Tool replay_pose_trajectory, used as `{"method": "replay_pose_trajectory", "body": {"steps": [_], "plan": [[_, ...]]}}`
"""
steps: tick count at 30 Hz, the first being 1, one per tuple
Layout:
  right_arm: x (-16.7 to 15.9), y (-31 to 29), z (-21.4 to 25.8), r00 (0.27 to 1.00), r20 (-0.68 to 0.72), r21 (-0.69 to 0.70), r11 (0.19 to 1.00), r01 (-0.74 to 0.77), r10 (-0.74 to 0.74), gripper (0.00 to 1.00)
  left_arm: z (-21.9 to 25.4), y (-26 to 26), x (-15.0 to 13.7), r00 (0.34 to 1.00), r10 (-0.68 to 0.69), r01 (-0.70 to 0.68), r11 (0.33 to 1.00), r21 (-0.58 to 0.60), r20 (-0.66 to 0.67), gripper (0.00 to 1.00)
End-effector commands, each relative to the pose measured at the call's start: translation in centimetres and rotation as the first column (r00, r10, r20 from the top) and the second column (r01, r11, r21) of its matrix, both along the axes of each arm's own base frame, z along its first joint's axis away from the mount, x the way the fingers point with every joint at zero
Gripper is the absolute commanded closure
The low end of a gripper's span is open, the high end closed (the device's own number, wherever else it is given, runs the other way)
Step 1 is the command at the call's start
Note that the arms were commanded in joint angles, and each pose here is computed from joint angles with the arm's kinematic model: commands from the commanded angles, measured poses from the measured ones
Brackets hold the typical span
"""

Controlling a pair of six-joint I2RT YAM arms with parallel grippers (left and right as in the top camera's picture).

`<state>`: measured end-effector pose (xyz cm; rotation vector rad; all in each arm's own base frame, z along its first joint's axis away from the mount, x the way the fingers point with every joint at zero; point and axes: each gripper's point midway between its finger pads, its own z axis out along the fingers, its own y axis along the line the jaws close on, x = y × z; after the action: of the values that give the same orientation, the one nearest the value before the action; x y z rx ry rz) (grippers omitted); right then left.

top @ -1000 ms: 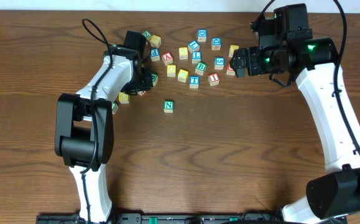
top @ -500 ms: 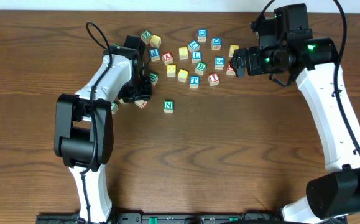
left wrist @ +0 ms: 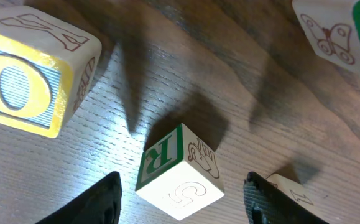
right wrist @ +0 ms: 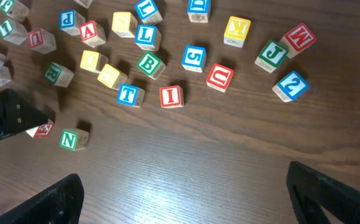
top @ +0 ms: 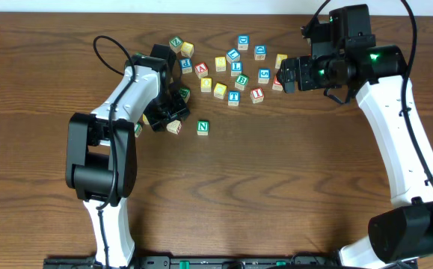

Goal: Spell out NEURIPS

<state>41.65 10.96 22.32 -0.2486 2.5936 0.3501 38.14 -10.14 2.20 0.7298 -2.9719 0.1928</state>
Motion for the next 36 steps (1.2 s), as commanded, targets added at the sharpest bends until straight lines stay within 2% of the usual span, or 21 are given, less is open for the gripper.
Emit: {"method": "replay_pose_trajectory", "body": {"steps": [1,7,10,12,13,16,17,22,36], "plan": [[0.1,0.2,0.7,1.0,0.015,0.007,1.0,0.004,-0.005,0.01,1.7,-0.3,1.1,0.999,0.0,0.0,1.0,-0.011,0.051,0.38],[-0.1,0.1,0.6,1.0,0.005,0.005,1.0,0.004,-0.004,0.01,4.8,0.6,1.8,0.975,-0.154,0.149,0.988,0.046,0.159,0.41],[-0.1,0.2,0.6,1.0,0.006,0.005,1.0,0.004,-0.004,0.01,6.6,0.6,2.0,0.935,-0.282,0.273,0.959,0.071,0.215,0.48],[-0.1,0.2,0.6,1.0,0.006,0.005,1.0,0.005,-0.005,0.01,7.3,0.7,1.9,0.886,-0.4,0.388,0.917,0.097,0.236,0.61],[-0.1,0.1,0.6,1.0,0.006,0.005,1.0,0.005,-0.005,0.01,7.3,0.7,1.8,0.874,-0.428,0.415,0.904,0.101,0.232,0.63],[-0.1,0.2,0.6,1.0,0.006,0.005,1.0,0.005,-0.005,0.01,6.2,0.9,0.9,0.863,-0.464,0.453,0.886,0.099,0.201,0.88],[-0.1,0.1,0.6,1.0,0.006,0.005,1.0,0.005,-0.005,0.01,5.6,0.9,0.6,0.864,-0.465,0.455,0.885,0.096,0.194,0.92],[-0.1,0.2,0.6,1.0,0.006,0.005,1.0,0.005,-0.005,0.01,3.9,-0.5,-0.1,0.828,-0.514,0.523,0.852,0.025,0.224,0.92],[-0.1,0.2,0.6,1.0,0.005,0.005,1.0,0.004,-0.005,0.01,0.9,1.0,0.0,0.845,-0.474,0.482,0.876,0.033,0.246,0.92]]}}
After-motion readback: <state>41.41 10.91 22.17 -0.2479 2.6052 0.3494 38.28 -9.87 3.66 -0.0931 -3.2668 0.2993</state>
